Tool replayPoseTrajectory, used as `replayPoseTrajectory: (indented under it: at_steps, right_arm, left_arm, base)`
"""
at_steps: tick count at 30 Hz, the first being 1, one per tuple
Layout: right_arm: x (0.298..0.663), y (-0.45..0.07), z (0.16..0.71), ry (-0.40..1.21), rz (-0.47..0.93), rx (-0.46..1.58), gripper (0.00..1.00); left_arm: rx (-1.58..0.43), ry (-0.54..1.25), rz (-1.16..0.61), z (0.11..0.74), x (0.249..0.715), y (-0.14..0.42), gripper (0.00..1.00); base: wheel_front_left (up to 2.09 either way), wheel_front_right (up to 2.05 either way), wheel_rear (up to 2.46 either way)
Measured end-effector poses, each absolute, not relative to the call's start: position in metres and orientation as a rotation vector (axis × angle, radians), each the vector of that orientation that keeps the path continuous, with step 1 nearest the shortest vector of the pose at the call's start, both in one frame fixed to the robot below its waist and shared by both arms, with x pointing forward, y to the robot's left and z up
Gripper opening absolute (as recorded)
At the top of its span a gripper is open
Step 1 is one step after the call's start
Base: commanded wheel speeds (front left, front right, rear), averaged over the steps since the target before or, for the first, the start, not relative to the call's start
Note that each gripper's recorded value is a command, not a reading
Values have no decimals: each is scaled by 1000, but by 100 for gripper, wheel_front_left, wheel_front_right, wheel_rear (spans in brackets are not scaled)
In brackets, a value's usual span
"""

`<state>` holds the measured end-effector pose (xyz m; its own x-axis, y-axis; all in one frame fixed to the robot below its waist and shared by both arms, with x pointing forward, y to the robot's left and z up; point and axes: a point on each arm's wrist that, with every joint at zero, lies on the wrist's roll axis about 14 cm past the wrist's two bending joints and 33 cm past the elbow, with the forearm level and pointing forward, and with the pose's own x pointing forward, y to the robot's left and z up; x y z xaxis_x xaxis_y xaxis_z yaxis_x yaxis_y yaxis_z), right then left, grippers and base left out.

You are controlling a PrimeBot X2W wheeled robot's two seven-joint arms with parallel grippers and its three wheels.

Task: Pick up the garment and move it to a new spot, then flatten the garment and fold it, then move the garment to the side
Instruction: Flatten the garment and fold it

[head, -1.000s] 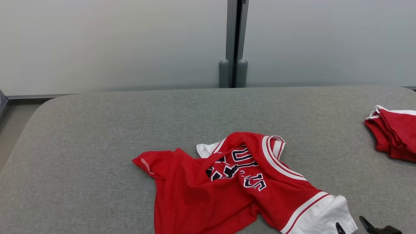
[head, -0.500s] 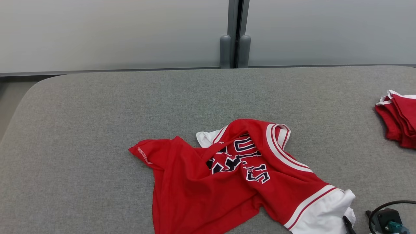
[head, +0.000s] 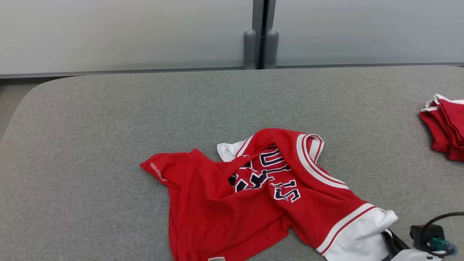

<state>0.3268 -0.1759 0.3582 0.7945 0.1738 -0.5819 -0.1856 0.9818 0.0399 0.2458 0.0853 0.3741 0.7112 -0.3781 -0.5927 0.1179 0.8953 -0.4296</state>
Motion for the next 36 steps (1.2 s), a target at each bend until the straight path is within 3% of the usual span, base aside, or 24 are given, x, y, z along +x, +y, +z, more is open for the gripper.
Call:
replayPoseTrajectory:
  at_steps: [3,8,14,19,26,29,36]
  right_arm:
    - [334,-171,384,546,177,109,0]
    - [352,-170,479,301,222,329,0]
    - [365,-194,598,3,276,374,0]
    - [399,-217,670,-174,290,311,0]
    - [514,-226,726,-228,256,187,0]
    - [565,-230,738,-236,182,146,0]
    - [655,-197,742,-261,150,208,0]
  left_arm:
    - [-410,657,-284,396,257,90,0]
    - [-471,408,-301,473,289,103,0]
    - [-433,91,-375,585,325,117,0]
    - [-356,-123,-430,654,370,128,0]
    - [-251,-150,-430,686,496,137,0]
    - [-222,-146,-412,689,545,132,0]
    - [-165,-88,-342,667,630,123,0]
  base:
    - [0,0,0]
    - [0,0,0]
    - [0,0,0]
    - [0,0,0]
    - [0,0,0]
    - [0,0,0]
    - [0,0,0]
